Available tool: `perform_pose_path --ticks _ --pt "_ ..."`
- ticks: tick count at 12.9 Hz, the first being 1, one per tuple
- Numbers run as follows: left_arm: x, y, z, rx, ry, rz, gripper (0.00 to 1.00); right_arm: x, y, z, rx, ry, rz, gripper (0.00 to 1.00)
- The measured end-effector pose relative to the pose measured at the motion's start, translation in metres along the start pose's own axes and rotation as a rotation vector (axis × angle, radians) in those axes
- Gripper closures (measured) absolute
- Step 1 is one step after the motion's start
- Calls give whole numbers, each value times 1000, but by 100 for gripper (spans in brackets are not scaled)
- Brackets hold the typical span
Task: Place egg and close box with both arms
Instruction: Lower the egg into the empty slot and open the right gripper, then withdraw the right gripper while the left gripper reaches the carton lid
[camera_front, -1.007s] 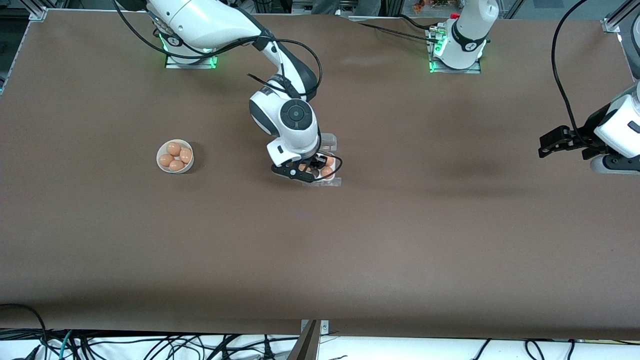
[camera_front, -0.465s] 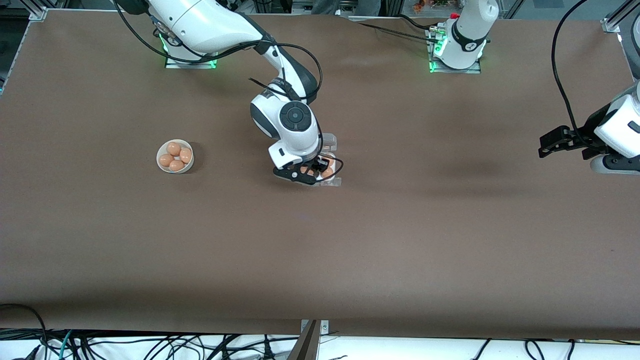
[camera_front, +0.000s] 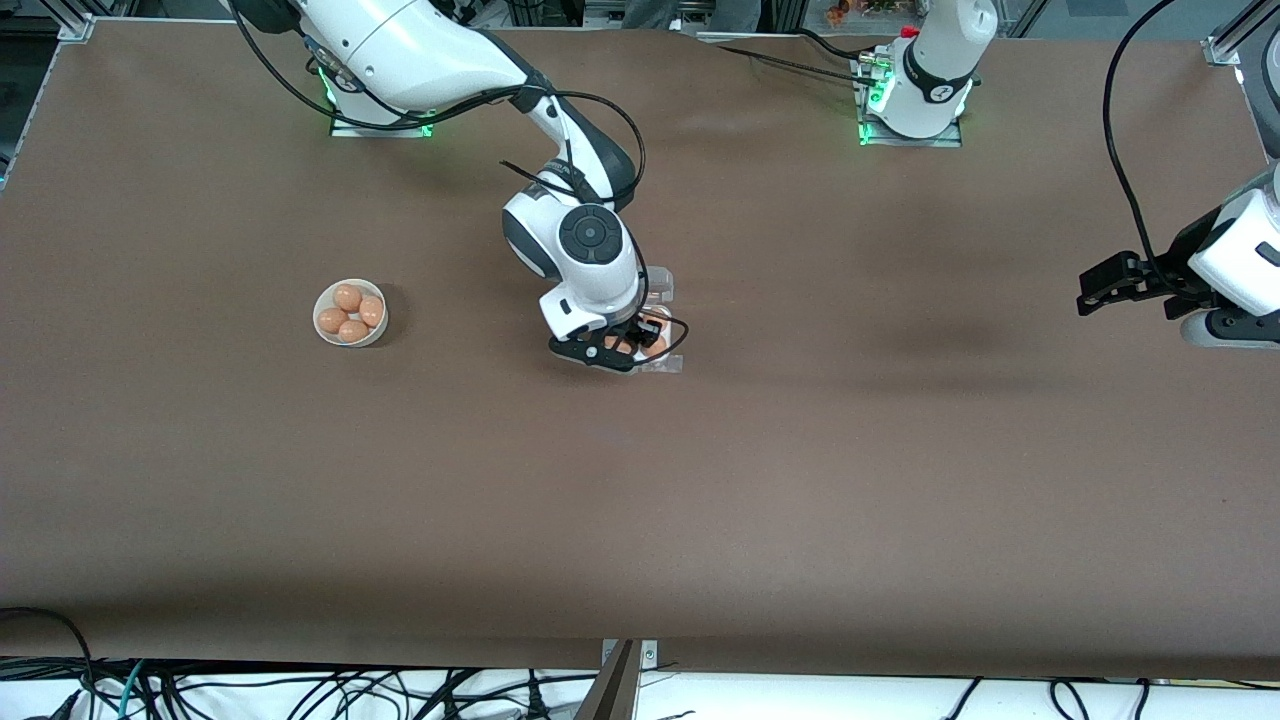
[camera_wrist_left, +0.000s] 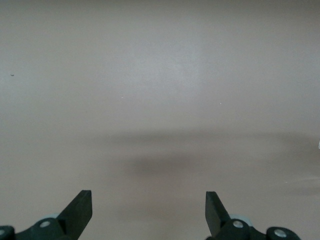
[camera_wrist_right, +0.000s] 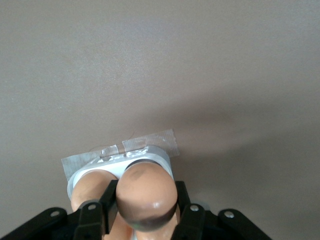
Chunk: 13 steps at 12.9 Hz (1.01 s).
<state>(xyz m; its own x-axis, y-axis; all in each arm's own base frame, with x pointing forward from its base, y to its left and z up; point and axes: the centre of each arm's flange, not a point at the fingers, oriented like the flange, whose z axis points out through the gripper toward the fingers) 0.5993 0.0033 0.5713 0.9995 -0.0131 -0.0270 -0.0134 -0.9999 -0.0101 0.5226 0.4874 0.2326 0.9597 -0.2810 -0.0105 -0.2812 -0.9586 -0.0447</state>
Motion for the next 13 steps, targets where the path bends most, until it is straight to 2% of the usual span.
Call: perform_pose_path --ticks 2,5,7,10,12,13 --pt "0 0 0 0 0 0 0 -1 -3 2 2 0 -3 50" --pt "0 0 0 0 0 0 0 -1 -6 -2 10 4 -4 24" --pt "0 0 0 0 0 0 0 3 -8 -8 22 14 -1 2" --pt "0 0 0 0 0 0 0 16 -5 -14 24 35 -7 0" --pt "0 4 0 -14 1 -3 0 41 7 -23 21 64 -40 0" --pt "0 10 0 -44 1 -18 0 59 17 -31 13 74 -55 0"
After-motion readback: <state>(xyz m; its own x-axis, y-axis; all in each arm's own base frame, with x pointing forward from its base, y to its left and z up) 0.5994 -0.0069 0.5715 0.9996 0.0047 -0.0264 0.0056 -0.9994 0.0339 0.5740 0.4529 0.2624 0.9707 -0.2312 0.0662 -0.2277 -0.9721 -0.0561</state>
